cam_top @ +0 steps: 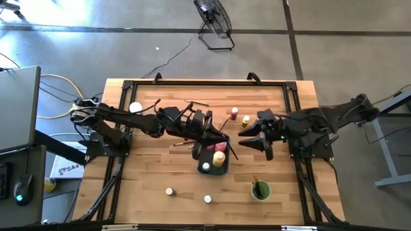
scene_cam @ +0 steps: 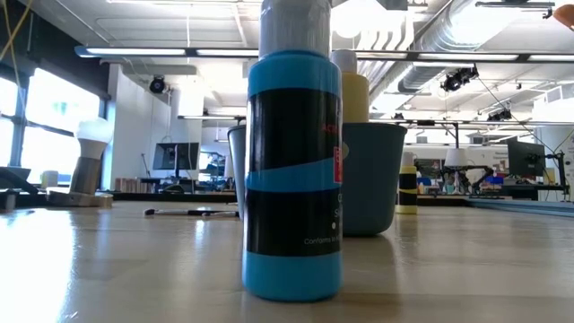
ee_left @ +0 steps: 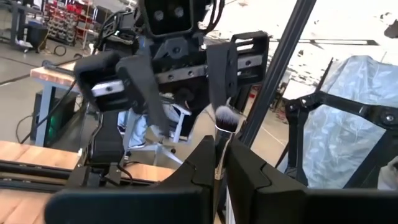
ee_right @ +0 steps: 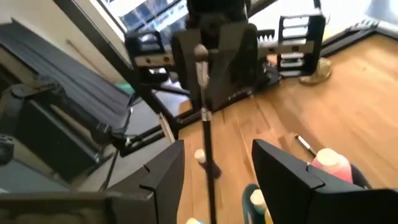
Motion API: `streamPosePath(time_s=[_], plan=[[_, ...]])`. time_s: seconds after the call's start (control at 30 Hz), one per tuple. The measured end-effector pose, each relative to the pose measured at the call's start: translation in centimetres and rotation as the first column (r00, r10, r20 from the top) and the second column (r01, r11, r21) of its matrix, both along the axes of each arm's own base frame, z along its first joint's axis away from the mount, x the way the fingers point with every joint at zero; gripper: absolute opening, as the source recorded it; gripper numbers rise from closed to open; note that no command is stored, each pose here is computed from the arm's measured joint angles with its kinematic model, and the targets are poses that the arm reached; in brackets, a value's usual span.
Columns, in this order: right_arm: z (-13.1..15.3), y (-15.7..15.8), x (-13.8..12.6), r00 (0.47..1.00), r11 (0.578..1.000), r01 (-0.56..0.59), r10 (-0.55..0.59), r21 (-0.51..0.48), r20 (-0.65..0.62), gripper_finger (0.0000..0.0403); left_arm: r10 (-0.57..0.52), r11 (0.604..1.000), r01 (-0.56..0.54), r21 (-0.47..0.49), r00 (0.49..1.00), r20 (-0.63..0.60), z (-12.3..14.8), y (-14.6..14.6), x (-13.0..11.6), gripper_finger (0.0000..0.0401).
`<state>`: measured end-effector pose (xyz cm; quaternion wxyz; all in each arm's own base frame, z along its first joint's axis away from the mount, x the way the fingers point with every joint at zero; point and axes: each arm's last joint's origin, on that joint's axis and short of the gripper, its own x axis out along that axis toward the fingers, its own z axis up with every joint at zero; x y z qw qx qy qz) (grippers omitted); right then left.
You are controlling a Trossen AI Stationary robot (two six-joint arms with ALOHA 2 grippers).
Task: Pick & Place Paint Supplies
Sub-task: Put the black and silver paint brush into the green cup
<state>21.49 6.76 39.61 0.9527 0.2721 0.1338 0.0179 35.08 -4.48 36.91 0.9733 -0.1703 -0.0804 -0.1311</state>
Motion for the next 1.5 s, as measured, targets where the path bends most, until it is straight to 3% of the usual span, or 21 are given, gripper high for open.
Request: streamPosePath(time_s=[0.23, 0.4, 1.0, 1.5], plan=[[-1.2, -1.0, 2.0, 0.992, 0.994, -0.105, 0.107, 0.036, -0.062, 0.0181, 0.02, 1.0, -0.02, -0.007, 1.0, -0.002, 0.0, 0.0, 0.0, 0.0016], [-1.2, -1.1, 2.8, 0.989, 0.989, -0.148, 0.148, 0.005, -0.024, 0.0181, 0.042, 0.999, -0.042, -0.009, 0.999, -0.024, -0.2, 0.1, 0.1, 0.0016], [-2.4, -0.7, 4.7, 0.986, 0.986, -0.16, 0.158, -0.048, -0.048, 0.0179, 0.063, 0.997, -0.066, -0.029, 0.995, -0.078, -1.4, 0.1, 0.9, 0.0016], [-2.3, -0.7, 4.5, 0.987, 0.986, -0.157, 0.154, -0.063, -0.042, 0.0052, 0.042, 0.999, -0.044, -0.027, 0.996, -0.076, -1.3, 0.0, 0.8, 0.0017]])
